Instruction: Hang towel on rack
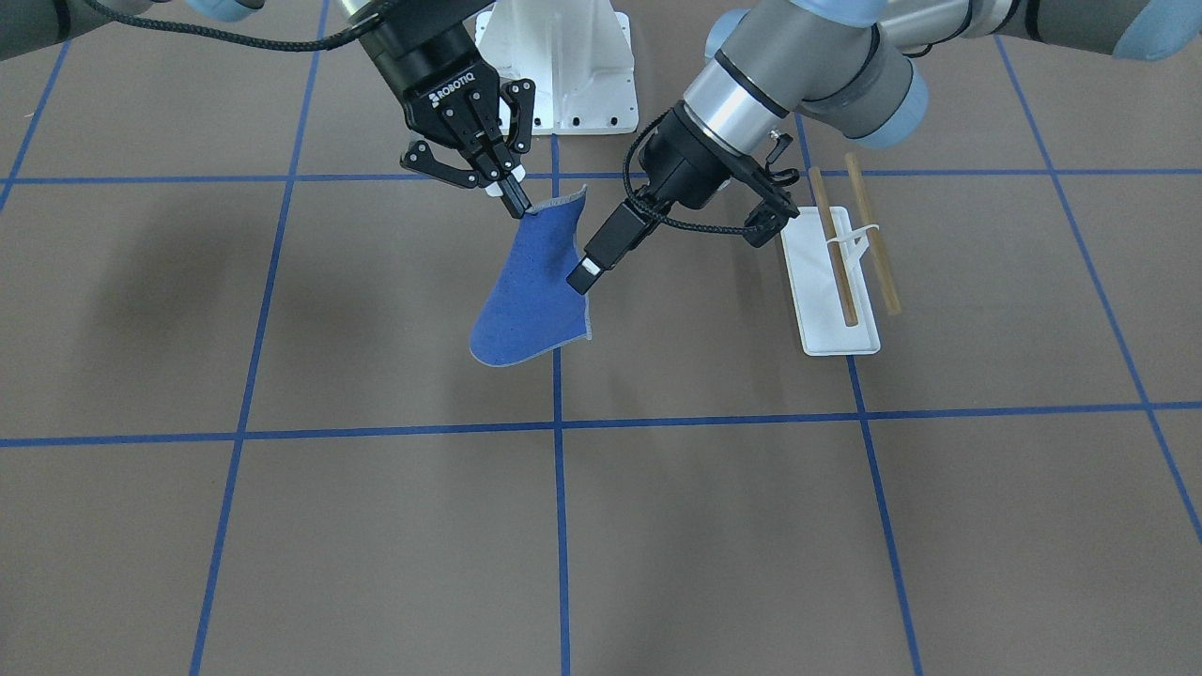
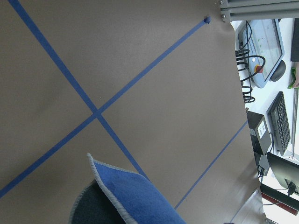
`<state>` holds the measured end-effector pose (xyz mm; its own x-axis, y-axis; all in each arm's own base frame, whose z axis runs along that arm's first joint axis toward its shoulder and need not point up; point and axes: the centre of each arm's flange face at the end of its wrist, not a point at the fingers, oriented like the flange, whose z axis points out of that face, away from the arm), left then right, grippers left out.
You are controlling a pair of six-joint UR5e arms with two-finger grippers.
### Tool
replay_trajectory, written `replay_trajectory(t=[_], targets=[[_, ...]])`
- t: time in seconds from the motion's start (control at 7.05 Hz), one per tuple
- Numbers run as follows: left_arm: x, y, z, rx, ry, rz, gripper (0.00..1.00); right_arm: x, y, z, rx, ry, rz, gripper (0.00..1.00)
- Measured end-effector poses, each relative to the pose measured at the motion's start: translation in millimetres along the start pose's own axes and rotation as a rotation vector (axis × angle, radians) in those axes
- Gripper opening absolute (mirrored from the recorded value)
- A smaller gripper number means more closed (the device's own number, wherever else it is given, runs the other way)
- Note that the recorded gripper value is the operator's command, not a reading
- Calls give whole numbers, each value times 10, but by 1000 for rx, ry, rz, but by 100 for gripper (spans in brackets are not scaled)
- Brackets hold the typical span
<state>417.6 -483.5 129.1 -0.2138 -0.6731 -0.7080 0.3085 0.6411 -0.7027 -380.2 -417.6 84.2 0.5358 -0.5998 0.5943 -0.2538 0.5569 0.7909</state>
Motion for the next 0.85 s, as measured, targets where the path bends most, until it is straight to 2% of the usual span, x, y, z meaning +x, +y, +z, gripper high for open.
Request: replay_trajectory(t=[0.28,0.43,0.57,0.71,0.85], targets=[[14,32,-26,-14,16,-26,81,-76,-27,-43,15,-10,-1,0],[16,37,-29,-15,17,-33,50,-110,-27,-69,22,-15,-1,0],[18,40,-34,-18,20,-38,14,-137,-24,-85,27,-16,-1,0],[16,42,-46,-26,28,-37,0,-149,-12,-88,28,-16,-2,0],[18,41,-66,-35,40,-32,0,-157,15,-104,27,-19,-2,0]])
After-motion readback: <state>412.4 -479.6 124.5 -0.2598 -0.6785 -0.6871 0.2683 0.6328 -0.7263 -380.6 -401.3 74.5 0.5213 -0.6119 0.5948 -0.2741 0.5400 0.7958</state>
